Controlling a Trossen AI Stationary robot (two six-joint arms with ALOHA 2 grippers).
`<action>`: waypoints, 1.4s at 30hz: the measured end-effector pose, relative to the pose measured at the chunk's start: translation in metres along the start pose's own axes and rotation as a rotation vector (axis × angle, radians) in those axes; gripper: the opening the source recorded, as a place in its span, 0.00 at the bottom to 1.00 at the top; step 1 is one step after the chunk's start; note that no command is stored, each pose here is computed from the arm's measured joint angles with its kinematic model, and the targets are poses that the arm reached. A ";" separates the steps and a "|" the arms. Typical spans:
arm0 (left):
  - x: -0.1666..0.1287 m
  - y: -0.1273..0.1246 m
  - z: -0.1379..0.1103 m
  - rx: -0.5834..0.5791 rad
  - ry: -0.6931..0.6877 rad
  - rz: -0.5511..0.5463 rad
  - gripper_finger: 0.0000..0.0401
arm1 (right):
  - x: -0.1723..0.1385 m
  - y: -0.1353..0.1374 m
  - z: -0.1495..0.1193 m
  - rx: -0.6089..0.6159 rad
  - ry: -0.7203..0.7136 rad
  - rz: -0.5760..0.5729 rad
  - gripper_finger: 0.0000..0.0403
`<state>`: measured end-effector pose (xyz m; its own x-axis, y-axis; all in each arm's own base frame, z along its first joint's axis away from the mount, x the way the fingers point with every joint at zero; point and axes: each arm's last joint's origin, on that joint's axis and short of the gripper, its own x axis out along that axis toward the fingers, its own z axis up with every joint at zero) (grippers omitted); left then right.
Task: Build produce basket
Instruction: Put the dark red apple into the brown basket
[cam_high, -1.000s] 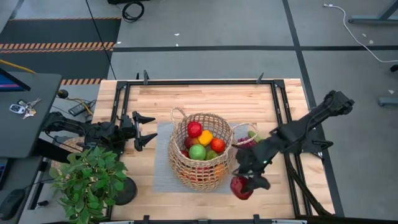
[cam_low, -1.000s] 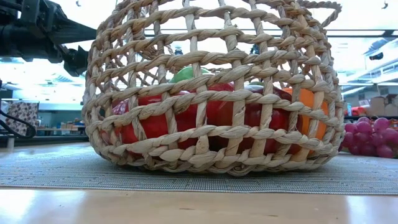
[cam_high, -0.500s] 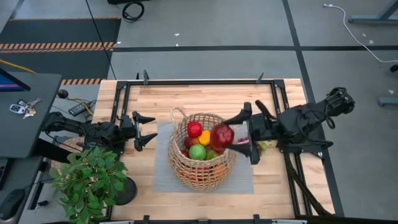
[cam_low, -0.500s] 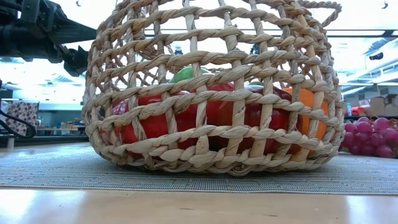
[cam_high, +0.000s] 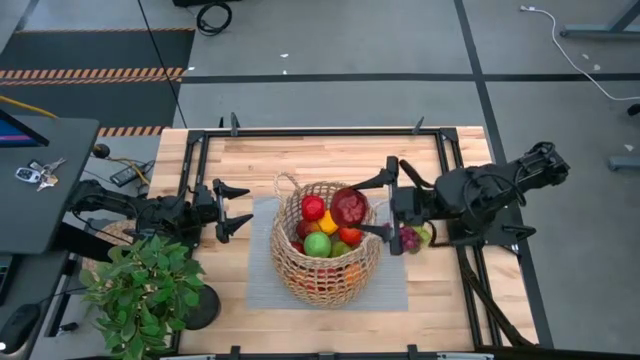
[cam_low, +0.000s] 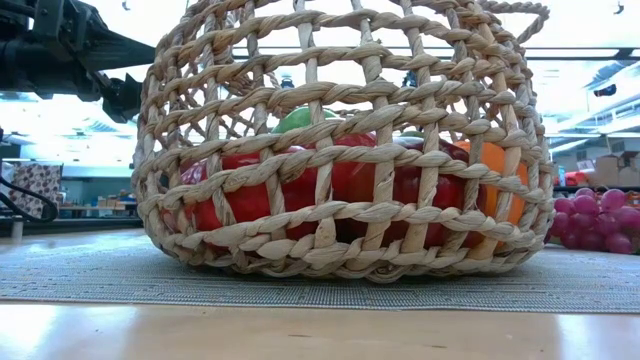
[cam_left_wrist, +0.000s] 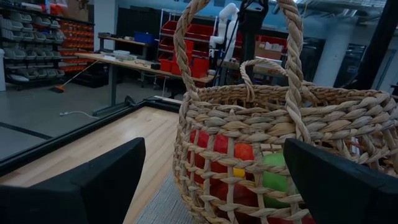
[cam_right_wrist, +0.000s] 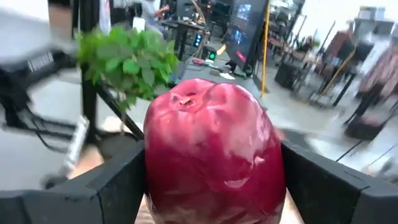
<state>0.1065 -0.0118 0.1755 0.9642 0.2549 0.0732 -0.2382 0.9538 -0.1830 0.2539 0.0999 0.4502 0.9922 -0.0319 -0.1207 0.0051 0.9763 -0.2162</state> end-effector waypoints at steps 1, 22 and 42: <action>0.000 0.000 0.000 0.000 0.000 0.000 0.97 | 0.001 0.000 -0.001 -0.055 0.004 -0.002 0.85; 0.000 0.000 0.000 0.000 0.000 0.000 0.97 | 0.048 0.019 -0.039 -1.271 0.338 -0.053 0.85; 0.000 0.000 0.000 0.000 0.000 0.000 0.97 | 0.066 -0.045 -0.051 0.024 0.258 -0.088 0.85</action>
<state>0.1065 -0.0118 0.1755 0.9642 0.2547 0.0732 -0.2381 0.9539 -0.1830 0.3128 0.0431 0.4028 0.9233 -0.1672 -0.3458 0.0959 0.9721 -0.2139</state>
